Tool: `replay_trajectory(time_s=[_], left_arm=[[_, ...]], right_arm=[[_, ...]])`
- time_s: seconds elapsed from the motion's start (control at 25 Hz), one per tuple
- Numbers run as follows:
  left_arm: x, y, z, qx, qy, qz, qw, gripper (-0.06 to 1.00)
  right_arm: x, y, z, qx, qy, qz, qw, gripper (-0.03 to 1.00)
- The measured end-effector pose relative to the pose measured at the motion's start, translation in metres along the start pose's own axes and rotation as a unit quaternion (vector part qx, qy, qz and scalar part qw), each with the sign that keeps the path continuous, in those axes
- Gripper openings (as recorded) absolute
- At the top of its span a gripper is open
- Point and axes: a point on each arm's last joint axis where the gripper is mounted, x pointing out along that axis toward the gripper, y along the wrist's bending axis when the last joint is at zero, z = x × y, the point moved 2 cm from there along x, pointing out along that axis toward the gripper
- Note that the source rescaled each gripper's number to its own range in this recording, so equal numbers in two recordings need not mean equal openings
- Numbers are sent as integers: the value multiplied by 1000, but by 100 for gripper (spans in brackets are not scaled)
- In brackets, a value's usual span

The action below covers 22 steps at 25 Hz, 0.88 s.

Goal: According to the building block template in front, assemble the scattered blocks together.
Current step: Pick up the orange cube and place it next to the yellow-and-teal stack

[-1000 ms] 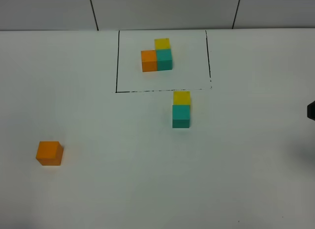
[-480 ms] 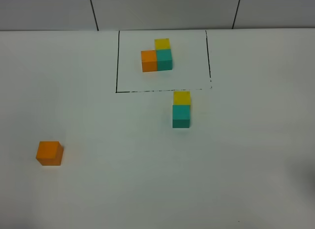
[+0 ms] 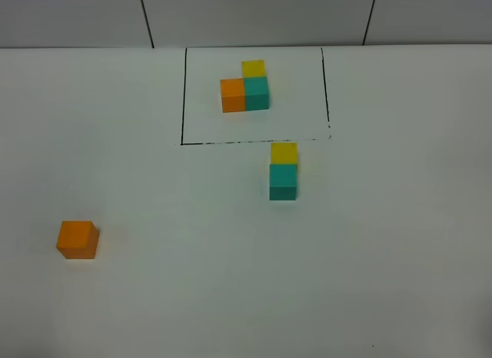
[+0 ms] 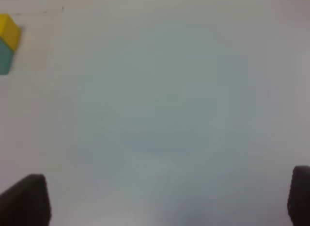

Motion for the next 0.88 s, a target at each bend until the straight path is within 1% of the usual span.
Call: replay_trajectory(time_s=[0.08,0.16,0.28,0.44,0.64,0.76,0.88], left_arm=[[0,0,0,0,0,0,1000,72],[0,0,0,0,0,0,1000,72],[0,0,0,0,0,0,1000,72],[0,0,0,0,0,0,1000,72],[0,0,0,0,0,0,1000,72],[0,0,0,0,0,0,1000,72],[0,0,0,0,0,0,1000,72]], right_arm=[[-9,-3,-6,-14,-17,-14,1000,100],[-18,-4,-11,-18,-43,-19,999,100],[-24,-3,-20,-20,-72,-16,997,100],[-27,-1,-33,-36,-93,-6,995,100],[-29,2,-35,-43,-100,12,994,100],[-29,2,-35,-44,-100,12,994,100],[-29,2,-35,-41,-100,13,994,96]])
